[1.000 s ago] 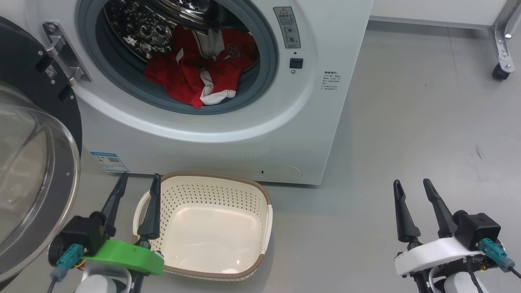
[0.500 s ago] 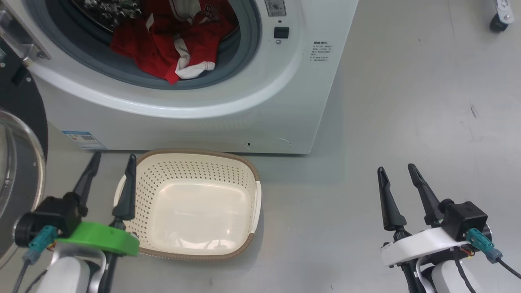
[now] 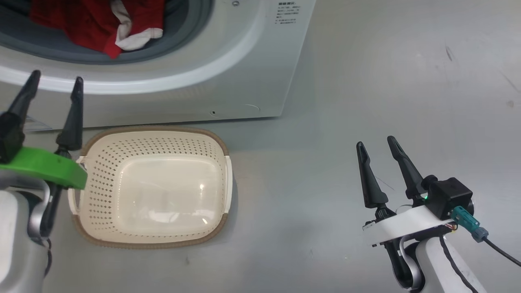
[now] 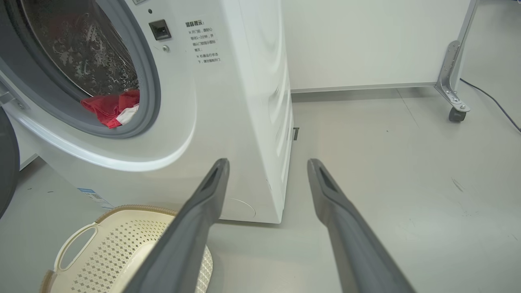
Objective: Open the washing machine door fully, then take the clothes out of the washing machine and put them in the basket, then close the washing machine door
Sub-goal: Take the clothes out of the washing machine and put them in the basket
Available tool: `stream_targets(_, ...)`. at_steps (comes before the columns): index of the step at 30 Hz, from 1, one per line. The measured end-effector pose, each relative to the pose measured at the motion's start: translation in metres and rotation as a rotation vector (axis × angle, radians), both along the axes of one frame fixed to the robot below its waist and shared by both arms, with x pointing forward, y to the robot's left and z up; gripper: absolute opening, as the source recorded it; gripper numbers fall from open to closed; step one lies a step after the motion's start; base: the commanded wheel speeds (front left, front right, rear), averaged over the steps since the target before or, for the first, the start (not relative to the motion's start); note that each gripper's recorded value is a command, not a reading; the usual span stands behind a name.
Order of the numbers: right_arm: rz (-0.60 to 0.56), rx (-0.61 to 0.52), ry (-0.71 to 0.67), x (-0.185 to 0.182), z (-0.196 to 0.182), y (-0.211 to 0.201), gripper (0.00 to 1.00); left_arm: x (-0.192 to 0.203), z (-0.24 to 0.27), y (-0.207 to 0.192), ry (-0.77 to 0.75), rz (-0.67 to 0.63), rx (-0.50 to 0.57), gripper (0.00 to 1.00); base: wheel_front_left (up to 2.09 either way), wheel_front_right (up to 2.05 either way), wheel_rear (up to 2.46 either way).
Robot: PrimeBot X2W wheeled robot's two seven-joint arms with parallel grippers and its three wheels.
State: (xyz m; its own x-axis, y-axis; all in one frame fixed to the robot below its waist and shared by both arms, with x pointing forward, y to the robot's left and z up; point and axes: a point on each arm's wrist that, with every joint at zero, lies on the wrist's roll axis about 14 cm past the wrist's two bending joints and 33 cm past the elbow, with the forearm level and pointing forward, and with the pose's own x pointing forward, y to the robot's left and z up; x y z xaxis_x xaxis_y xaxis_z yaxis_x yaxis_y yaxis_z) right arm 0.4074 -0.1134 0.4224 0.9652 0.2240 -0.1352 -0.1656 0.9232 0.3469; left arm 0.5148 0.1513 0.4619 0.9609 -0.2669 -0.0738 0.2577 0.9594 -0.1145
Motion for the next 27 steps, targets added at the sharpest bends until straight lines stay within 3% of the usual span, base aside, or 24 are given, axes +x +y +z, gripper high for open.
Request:
stream_targets(10, -0.038, -0.019, 0.057, 0.002, -0.02, -0.012, 1.0, 0.057, -0.032, -0.008, 0.092, -0.027, 0.1, 1.0, 0.0, 0.0, 0.0)
stream_targets(27, -0.085, -0.048, 0.126, -0.003, -0.043, -0.03, 1.0, 0.121, -0.086, -0.02, 0.241, -0.038, 0.277, 1.0, 0.0, 0.0, 0.0)
